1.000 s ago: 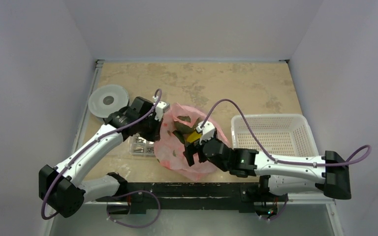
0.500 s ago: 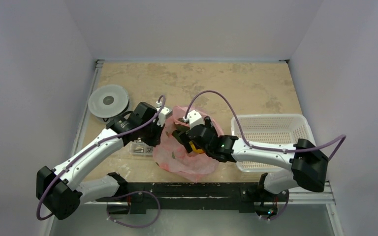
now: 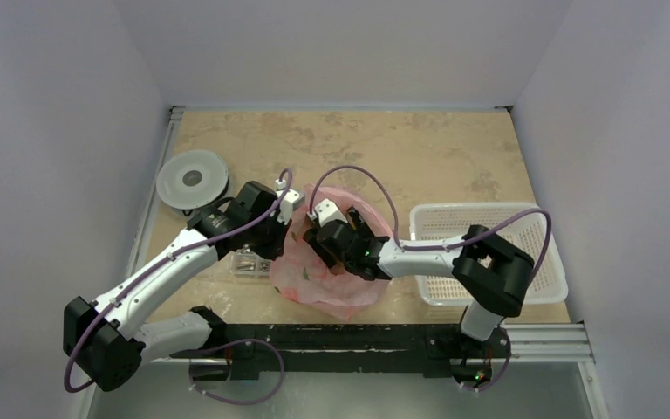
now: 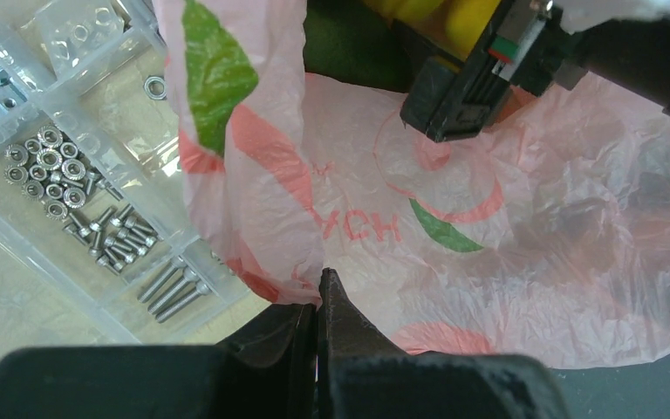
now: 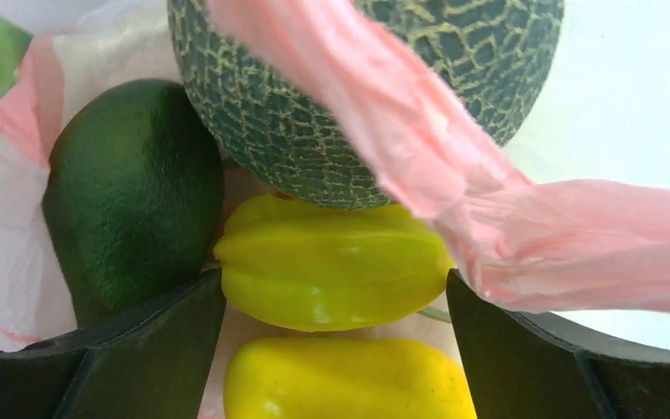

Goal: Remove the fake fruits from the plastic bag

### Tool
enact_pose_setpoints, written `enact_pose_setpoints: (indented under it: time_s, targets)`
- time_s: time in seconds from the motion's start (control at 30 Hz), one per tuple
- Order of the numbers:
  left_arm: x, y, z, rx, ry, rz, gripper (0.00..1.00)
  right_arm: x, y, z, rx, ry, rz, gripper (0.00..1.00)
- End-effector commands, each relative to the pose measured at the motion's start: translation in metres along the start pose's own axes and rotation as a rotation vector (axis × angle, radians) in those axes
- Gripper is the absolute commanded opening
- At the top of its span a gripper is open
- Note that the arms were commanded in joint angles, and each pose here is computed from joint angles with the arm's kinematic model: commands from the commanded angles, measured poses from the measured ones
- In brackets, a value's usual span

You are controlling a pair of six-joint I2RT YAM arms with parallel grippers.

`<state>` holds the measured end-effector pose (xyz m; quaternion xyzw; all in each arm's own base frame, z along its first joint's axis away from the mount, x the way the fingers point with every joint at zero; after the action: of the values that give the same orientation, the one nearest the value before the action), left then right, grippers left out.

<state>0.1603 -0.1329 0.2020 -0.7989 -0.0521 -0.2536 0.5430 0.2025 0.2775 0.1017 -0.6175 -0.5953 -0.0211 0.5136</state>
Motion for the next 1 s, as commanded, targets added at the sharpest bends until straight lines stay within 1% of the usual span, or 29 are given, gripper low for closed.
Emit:
enact_pose_setpoints:
  time_s: [0.0, 0.03, 0.1, 0.2, 0.27, 0.6, 0.7, 0.8, 0.83, 0.9, 0.97]
  targets:
    - [0.001, -0.002, -0.001, -0.011, 0.005, -0.022, 0.00, 0.014, 0.013, -0.001, -0.008, 0.059, -0.051, 0.88]
    - [0.001, -0.002, -0.002, -0.013, 0.006, -0.022, 0.00, 0.014, 0.016, 0.001, -0.010, 0.051, -0.046, 0.84]
    - [0.001, -0.001, -0.001, -0.011, 0.006, -0.020, 0.00, 0.014, 0.021, 0.002, -0.022, 0.041, -0.035, 0.70]
    - [0.001, -0.002, -0.002, -0.018, 0.008, -0.020, 0.00, 0.014, 0.025, 0.004, -0.033, 0.036, -0.037, 0.59]
    - [0.001, -0.002, -0.002, -0.017, 0.007, -0.020, 0.00, 0.015, 0.024, 0.003, -0.034, 0.040, -0.033, 0.47]
    - [0.001, -0.001, -0.002, -0.017, 0.007, -0.017, 0.00, 0.016, -0.007, -0.016, -0.040, 0.137, -0.150, 0.11]
    - [0.002, 0.000, -0.002, -0.017, 0.008, -0.007, 0.00, 0.012, -0.017, -0.019, -0.031, 0.187, -0.183, 0.05]
    - [0.004, 0.003, -0.002, -0.012, 0.010, -0.018, 0.00, 0.002, -0.027, -0.022, -0.027, 0.248, -0.163, 0.03]
    - [0.007, 0.004, -0.003, -0.014, 0.016, -0.026, 0.00, -0.001, -0.031, -0.019, 0.013, 0.269, -0.162, 0.03]
    - [0.016, 0.005, -0.006, -0.020, 0.028, -0.027, 0.00, -0.006, -0.041, -0.006, 0.141, 0.305, -0.191, 0.09]
    - [0.027, 0.004, -0.010, -0.018, 0.034, -0.009, 0.00, -0.008, -0.053, 0.011, 0.254, 0.302, -0.241, 0.17]
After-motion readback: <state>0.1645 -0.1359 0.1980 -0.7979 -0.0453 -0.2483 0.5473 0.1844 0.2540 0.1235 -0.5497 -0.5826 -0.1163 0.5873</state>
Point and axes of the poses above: each gripper's point midway between its finger pads, its own y axis out along the fingers, its own z axis along the line the jaws close on, x = y × z, the point moved 8 cm from there along -y, back along the fingers, and after that the axes turned 15 degrees about -y, right-handed, at the moved point
